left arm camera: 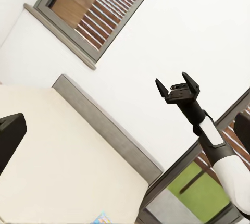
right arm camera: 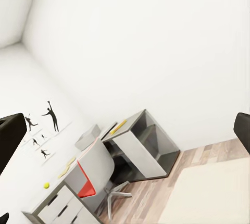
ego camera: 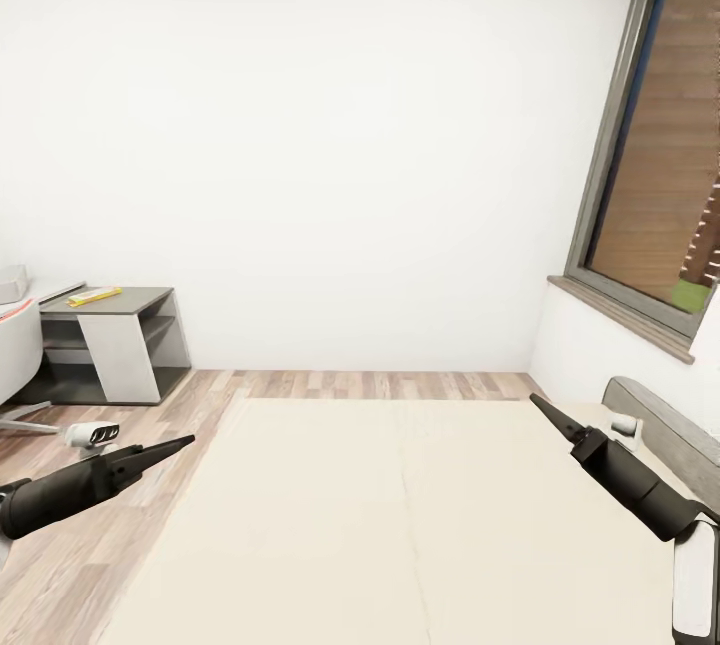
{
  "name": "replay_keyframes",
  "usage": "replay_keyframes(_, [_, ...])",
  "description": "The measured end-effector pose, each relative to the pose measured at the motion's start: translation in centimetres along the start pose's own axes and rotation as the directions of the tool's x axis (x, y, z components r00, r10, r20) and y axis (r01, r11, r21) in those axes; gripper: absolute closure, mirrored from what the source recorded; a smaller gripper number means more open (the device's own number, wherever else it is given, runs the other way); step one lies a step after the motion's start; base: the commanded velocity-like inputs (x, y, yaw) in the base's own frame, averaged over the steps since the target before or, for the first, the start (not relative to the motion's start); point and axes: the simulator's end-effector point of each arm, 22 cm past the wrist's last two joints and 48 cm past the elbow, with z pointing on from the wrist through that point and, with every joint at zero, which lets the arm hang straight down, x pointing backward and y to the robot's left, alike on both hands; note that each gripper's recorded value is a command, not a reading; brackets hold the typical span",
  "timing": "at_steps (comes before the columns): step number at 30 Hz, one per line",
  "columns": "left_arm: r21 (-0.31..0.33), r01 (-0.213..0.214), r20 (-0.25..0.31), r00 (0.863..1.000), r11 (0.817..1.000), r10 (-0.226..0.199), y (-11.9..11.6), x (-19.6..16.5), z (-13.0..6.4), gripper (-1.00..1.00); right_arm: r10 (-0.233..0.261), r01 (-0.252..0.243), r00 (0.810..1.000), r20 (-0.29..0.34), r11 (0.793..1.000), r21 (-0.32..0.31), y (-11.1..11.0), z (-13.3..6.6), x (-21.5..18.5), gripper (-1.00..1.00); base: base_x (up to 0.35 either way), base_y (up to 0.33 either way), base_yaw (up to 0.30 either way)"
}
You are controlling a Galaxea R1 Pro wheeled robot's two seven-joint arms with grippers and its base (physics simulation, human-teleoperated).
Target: Put all the toys in the child's room - the three board games (two on the bed and one on the table), the two jigsaw puzzles on the table, and the tennis ball on the table - inside the toy box on the table in the child's room.
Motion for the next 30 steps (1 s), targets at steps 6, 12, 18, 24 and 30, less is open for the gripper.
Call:
replay_keyframes(6, [0.000,0.000,0.000,1.000,1.000,0.000,0.00,0.00,0.01,-1.00,0.000,0.000,1.000,0.000,1.000,0.000,0.00,0.00,0.00,-1.00,0.000,-0.303,0.000])
replay_keyframes(12, [0.000,0.000,0.000,1.000,1.000,0.000,0.00,0.01,0.01,-1.00,0.000,0.000,1.000,0.000,1.000,0.000,0.00,0.00,0.00,-1.00,0.000,-0.303,0.000])
replay_keyframes(18, [0.000,0.000,0.000,1.000,1.000,0.000,0.00,0.01,0.01,-1.00,0.001,-0.001,1.000,-0.001,1.000,0.002,-0.04,0.00,0.03,-1.00,0.000,-0.298,0.000])
replay_keyframes(24, [-0.001,0.000,-0.001,1.000,1.000,0.000,0.02,0.01,0.00,-1.00,0.005,-0.005,1.000,-0.003,1.000,0.003,-0.06,-0.02,0.04,-1.00,0.000,-0.282,0.000])
replay_keyframes(30, [-0.001,0.000,-0.001,1.000,1.000,0.000,0.03,0.02,0.00,-1.00,0.008,-0.008,1.000,-0.004,1.000,0.003,-0.07,0.00,0.08,-1.00,0.000,-0.190,0.000])
